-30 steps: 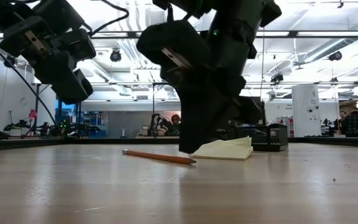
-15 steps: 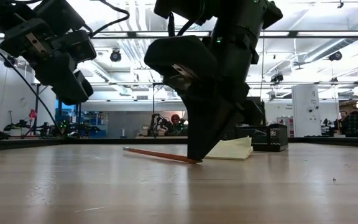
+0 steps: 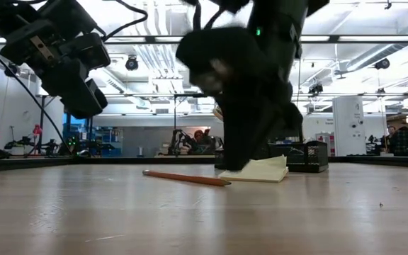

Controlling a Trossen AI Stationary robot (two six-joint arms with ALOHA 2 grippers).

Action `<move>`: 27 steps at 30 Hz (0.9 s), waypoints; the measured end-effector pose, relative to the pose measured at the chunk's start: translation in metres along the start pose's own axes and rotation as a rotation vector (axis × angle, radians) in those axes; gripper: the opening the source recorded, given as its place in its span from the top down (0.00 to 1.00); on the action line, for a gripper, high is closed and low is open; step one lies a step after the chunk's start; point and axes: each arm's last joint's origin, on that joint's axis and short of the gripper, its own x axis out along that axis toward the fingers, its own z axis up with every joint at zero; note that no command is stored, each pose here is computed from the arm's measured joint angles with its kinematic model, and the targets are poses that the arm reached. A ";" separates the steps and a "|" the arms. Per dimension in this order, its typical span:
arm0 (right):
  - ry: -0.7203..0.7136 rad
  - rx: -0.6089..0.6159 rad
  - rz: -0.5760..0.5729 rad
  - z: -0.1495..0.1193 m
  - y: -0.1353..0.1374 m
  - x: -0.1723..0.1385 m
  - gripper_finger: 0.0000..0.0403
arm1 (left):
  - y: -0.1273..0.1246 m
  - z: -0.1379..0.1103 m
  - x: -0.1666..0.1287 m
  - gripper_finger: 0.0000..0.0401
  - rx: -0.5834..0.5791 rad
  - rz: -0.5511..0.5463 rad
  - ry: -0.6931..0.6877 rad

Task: Pick and place office supplies into organizer
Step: Put the yellow pencil into the black desk organizer

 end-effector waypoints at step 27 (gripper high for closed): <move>0.003 0.003 -0.020 -0.001 -0.001 0.015 0.98 | 0.001 0.000 0.002 0.97 0.003 0.011 -0.001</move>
